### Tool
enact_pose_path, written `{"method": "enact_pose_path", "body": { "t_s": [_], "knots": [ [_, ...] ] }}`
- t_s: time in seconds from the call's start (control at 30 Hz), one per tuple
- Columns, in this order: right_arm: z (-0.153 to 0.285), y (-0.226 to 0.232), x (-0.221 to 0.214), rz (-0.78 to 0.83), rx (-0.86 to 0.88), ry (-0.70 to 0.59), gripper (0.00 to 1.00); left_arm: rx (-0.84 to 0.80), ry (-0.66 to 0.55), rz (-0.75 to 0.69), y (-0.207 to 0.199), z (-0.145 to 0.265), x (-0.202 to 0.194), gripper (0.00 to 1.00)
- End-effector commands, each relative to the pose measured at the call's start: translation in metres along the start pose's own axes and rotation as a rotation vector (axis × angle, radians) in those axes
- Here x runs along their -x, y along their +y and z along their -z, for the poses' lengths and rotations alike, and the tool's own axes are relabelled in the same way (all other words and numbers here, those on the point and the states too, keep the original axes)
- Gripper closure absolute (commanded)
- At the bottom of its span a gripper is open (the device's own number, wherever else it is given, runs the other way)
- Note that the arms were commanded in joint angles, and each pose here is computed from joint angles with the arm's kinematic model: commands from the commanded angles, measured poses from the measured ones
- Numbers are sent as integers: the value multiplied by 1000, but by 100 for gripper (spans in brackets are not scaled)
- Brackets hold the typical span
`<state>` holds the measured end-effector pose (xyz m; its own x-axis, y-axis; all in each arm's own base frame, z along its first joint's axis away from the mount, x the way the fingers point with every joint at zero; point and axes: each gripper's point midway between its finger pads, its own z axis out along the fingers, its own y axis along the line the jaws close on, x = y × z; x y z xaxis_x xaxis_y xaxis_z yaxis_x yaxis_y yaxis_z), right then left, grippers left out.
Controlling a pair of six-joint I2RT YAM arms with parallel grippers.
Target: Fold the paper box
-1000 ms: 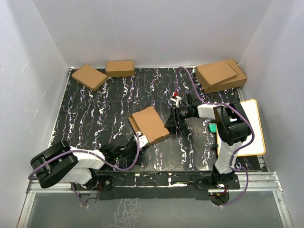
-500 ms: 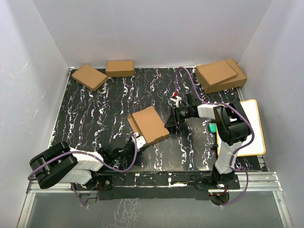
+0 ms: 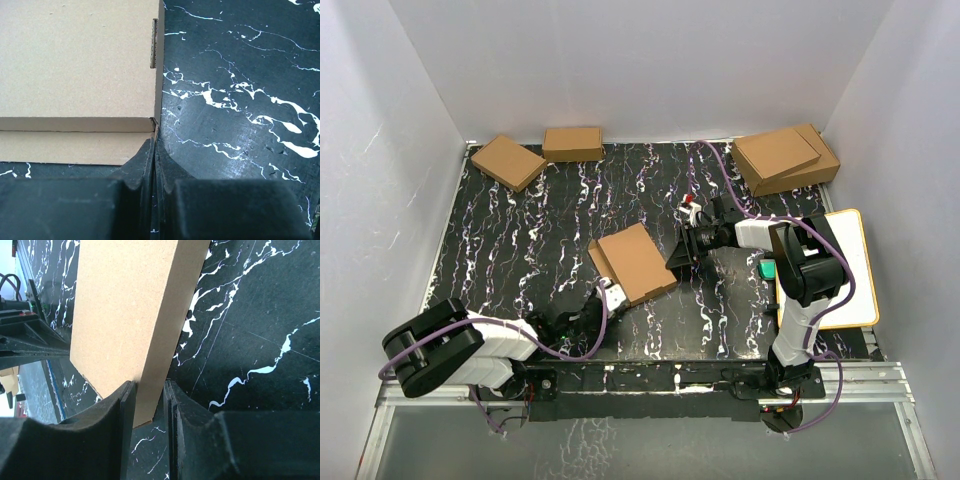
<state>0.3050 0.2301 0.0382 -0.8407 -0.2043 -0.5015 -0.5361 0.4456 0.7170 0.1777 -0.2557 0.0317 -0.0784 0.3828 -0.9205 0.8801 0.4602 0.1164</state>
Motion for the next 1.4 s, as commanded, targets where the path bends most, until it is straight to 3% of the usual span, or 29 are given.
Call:
{"method": "enact_pose_path", "body": {
  "t_s": [0.0,1.37],
  "knots": [
    [-5,-12,2,45,-48,7,68,29,-50,24,6,-4,20,100],
    [-18,7,-6,91,19,58,69,108,0,189,19,-17,36,100]
  ]
}}
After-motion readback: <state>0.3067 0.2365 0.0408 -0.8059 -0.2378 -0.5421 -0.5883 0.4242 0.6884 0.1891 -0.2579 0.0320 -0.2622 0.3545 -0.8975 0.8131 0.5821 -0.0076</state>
